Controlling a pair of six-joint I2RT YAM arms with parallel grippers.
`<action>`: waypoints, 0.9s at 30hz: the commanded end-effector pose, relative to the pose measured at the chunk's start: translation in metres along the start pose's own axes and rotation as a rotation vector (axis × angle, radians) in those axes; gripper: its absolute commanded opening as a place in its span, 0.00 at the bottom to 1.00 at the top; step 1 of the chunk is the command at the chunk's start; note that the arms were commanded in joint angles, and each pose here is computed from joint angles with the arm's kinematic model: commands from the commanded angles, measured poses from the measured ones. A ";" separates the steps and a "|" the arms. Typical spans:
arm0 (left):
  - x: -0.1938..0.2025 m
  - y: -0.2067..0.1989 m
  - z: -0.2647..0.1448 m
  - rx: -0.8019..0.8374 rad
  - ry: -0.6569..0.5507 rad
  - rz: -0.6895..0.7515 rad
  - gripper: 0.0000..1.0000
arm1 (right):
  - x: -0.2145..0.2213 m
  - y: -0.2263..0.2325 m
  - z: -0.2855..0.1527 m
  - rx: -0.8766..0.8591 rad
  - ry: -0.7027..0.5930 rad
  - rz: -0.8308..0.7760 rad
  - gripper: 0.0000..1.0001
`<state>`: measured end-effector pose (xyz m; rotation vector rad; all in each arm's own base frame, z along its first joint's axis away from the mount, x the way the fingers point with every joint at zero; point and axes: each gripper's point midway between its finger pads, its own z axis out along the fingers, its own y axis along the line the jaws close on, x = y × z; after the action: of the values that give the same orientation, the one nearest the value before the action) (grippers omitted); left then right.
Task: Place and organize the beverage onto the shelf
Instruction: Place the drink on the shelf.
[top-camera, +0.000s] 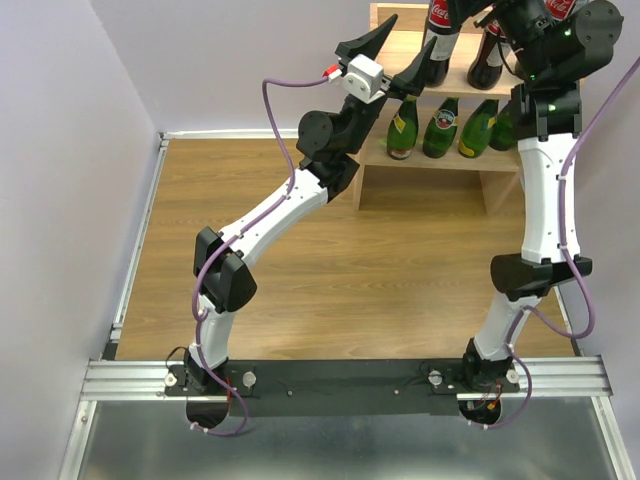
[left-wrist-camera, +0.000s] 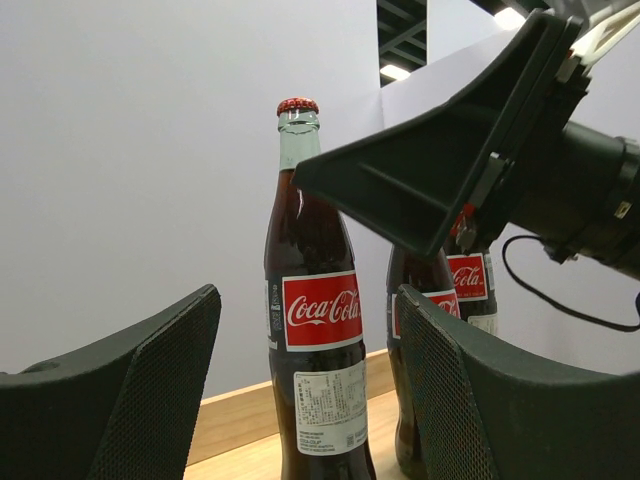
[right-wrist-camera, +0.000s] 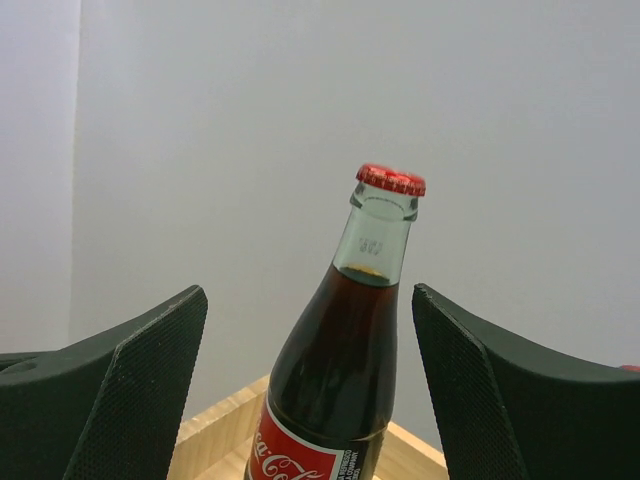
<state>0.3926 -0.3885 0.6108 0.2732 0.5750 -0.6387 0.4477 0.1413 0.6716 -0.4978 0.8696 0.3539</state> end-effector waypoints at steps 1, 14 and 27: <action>-0.027 0.002 0.004 -0.014 -0.045 -0.006 0.79 | -0.040 0.000 -0.008 0.033 -0.050 -0.038 0.89; -0.035 0.007 0.001 -0.028 -0.039 0.010 0.79 | -0.073 0.007 -0.019 0.021 -0.074 -0.068 0.89; -0.075 0.013 -0.018 -0.017 0.044 0.015 0.79 | -0.135 0.033 -0.081 0.036 0.000 -0.141 1.00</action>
<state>0.3657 -0.3607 0.6238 0.2843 0.5895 -0.6265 0.3384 0.1212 0.7306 -0.5016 0.7869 0.2738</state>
